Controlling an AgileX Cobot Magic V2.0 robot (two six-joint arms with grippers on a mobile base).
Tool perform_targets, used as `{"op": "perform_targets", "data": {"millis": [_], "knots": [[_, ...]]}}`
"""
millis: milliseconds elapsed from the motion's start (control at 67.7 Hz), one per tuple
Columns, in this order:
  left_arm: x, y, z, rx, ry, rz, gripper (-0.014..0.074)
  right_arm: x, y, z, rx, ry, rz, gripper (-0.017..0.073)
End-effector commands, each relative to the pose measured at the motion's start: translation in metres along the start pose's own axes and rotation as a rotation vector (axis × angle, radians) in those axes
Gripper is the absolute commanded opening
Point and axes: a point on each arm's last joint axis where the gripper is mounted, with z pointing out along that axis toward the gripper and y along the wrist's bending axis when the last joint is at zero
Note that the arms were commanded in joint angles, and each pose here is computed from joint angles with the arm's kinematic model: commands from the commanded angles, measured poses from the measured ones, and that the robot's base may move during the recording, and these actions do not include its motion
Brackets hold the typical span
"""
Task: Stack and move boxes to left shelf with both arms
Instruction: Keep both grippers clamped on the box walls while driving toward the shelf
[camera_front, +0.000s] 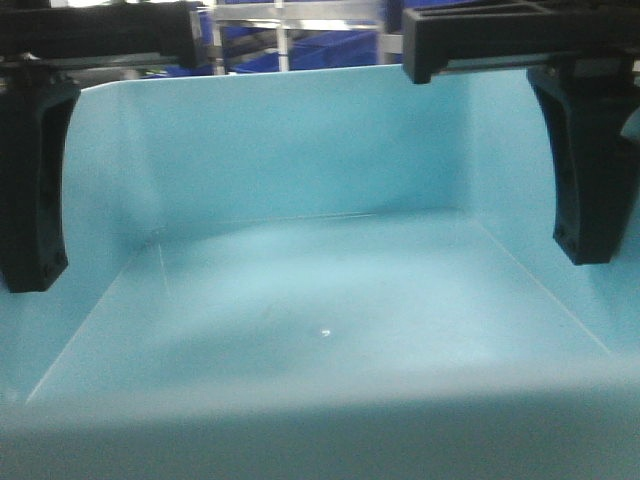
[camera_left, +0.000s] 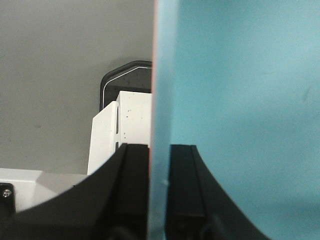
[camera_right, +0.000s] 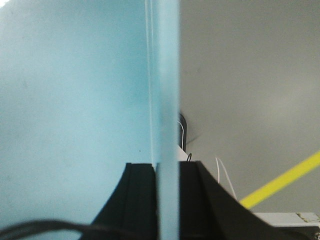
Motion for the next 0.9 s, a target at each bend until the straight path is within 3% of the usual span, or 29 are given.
{"op": "perform_targets", "data": {"millis": [0, 887], "knots": [[0.0121, 0.0012, -0.0192, 0.027, 0.052, -0.015, -0.0004, 0.0013, -0.0047, -0.0176, -0.005, -0.013, 0.006, 0.0055], [0.0155, -0.0016, -0.0196, 0.058, 0.091, -0.026, -0.0004, 0.0012, -0.0047, -0.0177, -0.005, -0.014, 0.006, 0.0055]]}}
